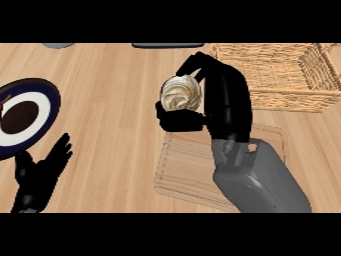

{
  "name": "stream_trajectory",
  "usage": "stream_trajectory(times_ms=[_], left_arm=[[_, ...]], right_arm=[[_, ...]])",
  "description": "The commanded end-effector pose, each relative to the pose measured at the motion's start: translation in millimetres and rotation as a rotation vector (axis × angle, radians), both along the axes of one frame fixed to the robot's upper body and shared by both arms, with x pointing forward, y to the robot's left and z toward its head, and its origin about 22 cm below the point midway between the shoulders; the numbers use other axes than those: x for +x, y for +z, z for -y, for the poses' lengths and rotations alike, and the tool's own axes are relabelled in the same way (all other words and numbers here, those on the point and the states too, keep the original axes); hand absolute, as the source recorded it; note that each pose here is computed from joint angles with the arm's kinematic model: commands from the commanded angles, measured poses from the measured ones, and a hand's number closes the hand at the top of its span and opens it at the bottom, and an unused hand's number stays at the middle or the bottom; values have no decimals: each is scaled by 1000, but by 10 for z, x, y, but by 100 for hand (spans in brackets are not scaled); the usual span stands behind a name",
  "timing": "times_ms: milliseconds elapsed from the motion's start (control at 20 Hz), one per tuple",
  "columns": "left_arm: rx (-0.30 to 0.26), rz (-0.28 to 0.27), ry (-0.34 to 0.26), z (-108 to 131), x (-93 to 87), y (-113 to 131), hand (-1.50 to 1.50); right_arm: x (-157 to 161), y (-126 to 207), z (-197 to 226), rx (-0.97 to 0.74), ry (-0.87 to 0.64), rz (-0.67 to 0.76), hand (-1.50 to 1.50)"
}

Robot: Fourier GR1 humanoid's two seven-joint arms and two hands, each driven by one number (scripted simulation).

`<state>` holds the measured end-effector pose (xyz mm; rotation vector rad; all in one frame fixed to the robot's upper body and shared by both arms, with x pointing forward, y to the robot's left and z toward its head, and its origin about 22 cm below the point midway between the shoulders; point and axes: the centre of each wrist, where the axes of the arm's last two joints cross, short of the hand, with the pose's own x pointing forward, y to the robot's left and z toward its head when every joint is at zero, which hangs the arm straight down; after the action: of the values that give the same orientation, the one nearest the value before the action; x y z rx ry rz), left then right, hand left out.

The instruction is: Pick the cupcake from the cutting board and place it in the basket

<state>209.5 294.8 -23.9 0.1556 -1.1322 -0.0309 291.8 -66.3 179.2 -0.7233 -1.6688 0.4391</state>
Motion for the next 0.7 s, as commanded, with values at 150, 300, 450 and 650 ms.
stream_trajectory(times_ms=[150,300,450,650], left_arm=[[-2,-123,25,93,-96,-252,0],[-15,-125,13,-39,-108,-259,0],[-10,-124,20,-23,-173,-198,0],[-1,-116,4,-6,-57,-222,0]], right_arm=[[-46,981,83,74,-208,60,150],[89,1243,232,86,-233,79,150],[117,1396,376,68,-283,64,150],[331,1510,503,73,-315,36,150]])
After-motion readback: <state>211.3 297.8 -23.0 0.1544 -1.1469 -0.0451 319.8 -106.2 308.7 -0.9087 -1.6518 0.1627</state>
